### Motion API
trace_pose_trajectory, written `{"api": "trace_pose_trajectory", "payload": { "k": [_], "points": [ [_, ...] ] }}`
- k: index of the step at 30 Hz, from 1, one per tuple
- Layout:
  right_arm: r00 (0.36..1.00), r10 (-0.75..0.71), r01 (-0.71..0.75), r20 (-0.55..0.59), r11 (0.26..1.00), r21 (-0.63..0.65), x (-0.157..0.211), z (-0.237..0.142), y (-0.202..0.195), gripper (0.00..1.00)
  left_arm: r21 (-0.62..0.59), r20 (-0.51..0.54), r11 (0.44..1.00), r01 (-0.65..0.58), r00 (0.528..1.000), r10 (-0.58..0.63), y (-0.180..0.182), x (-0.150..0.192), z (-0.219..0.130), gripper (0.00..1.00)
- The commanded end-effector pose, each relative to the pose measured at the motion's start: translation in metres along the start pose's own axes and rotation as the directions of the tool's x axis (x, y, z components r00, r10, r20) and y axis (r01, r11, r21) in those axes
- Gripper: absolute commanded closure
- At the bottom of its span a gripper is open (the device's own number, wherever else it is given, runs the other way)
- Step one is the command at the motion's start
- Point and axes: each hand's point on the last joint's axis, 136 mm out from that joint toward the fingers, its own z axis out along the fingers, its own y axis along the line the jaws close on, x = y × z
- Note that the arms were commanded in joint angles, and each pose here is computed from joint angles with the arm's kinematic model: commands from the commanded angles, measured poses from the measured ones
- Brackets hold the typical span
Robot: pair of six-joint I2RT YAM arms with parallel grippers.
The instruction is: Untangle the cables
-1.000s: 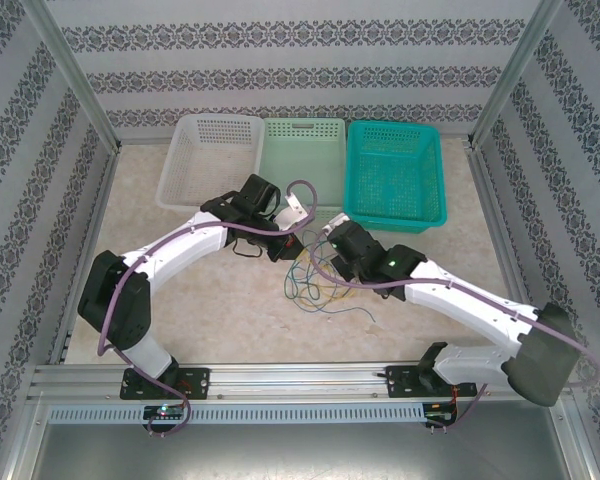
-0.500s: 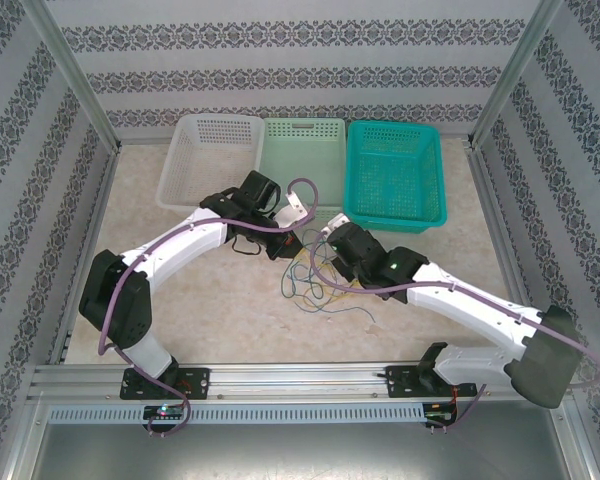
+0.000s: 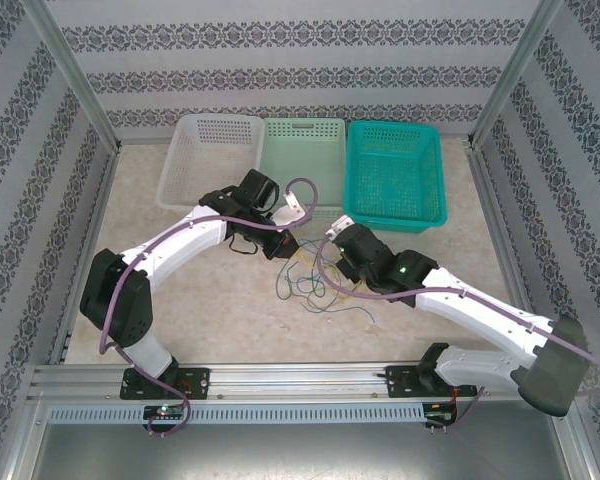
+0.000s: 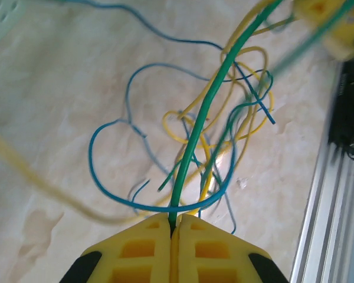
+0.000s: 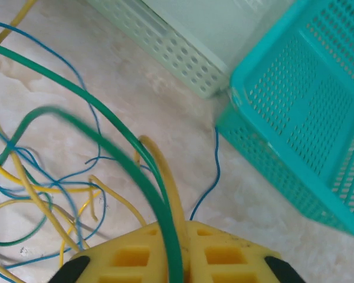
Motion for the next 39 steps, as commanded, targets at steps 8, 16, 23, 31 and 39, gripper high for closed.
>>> {"api": "trace_pose_trajectory", "payload": {
  "k": [8, 16, 23, 31, 39],
  "points": [
    [0.838, 0.546, -0.533, -0.016, 0.811, -0.240, 0.011, 0.001, -0.007, 0.56, 0.010, -0.018, 0.991, 0.134, 0.991, -0.134, 0.009, 0.022, 0.002, 1.00],
    [0.828, 0.558, -0.556, -0.061, 0.799, -0.229, 0.031, 0.003, -0.003, 0.63, -0.006, -0.025, 0.992, 0.125, 0.992, -0.125, 0.006, 0.031, -0.003, 1.00],
    [0.816, 0.574, -0.577, -0.071, 0.799, -0.167, 0.041, 0.015, -0.009, 0.45, -0.005, 0.023, 0.995, 0.100, 0.995, -0.100, 0.002, 0.023, -0.010, 1.00],
    [0.821, 0.544, -0.571, -0.175, 0.795, -0.207, 0.043, 0.028, -0.004, 0.42, -0.007, 0.019, 0.995, 0.101, 0.995, -0.100, 0.002, 0.023, -0.010, 1.00],
    [0.933, 0.270, -0.316, -0.238, 0.931, -0.182, 0.060, 0.021, -0.008, 0.46, -0.034, -0.007, 0.993, 0.112, 0.994, -0.112, 0.008, 0.028, -0.009, 1.00]
  ]
}}
